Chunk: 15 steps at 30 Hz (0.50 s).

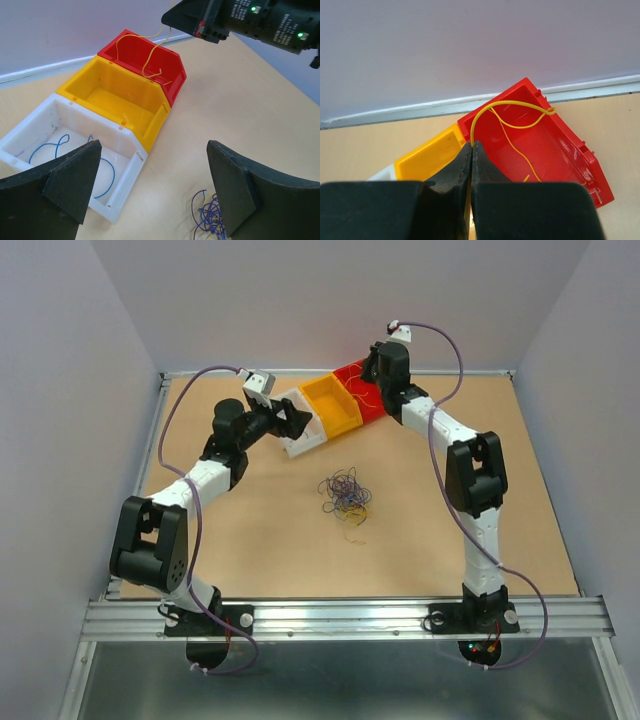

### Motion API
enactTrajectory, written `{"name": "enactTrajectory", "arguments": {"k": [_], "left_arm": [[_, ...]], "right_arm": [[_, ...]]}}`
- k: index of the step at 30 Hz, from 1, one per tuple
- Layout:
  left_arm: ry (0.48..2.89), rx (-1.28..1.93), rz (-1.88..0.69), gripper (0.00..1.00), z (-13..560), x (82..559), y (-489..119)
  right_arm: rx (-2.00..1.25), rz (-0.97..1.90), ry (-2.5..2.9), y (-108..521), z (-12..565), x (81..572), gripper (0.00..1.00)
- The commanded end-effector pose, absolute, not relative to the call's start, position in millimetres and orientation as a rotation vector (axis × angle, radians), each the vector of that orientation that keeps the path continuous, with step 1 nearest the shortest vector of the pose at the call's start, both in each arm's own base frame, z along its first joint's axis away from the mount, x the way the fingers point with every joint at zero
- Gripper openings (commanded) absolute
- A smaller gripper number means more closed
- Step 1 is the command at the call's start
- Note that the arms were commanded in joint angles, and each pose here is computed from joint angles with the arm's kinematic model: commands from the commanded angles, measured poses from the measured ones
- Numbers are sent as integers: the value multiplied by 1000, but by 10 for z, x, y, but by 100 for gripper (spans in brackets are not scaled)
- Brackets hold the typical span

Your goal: Untangle the cables

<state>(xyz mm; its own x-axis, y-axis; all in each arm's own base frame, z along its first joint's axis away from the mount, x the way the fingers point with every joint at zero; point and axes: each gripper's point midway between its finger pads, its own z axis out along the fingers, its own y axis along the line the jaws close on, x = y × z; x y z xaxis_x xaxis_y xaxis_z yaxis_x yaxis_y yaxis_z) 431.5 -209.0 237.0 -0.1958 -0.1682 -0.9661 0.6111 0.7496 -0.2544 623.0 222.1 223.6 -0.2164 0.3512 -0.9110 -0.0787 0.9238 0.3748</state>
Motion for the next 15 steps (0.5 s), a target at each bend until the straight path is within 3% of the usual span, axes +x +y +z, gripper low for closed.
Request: {"name": "enactTrajectory", "arguments": {"k": [1,8,15], "left_arm": [[1534,389,-758,99,2678,4344,-2132],[1552,413,-796,99,2631,4351,-2195],[1565,412,-811,99,2594,4382,-2222]], "right_arm": [[269,318,1724,2092,2171,6463,0],[319,290,1852,1907,1473,6724,0],[199,168,2027,1860,874,6630,0]]}}
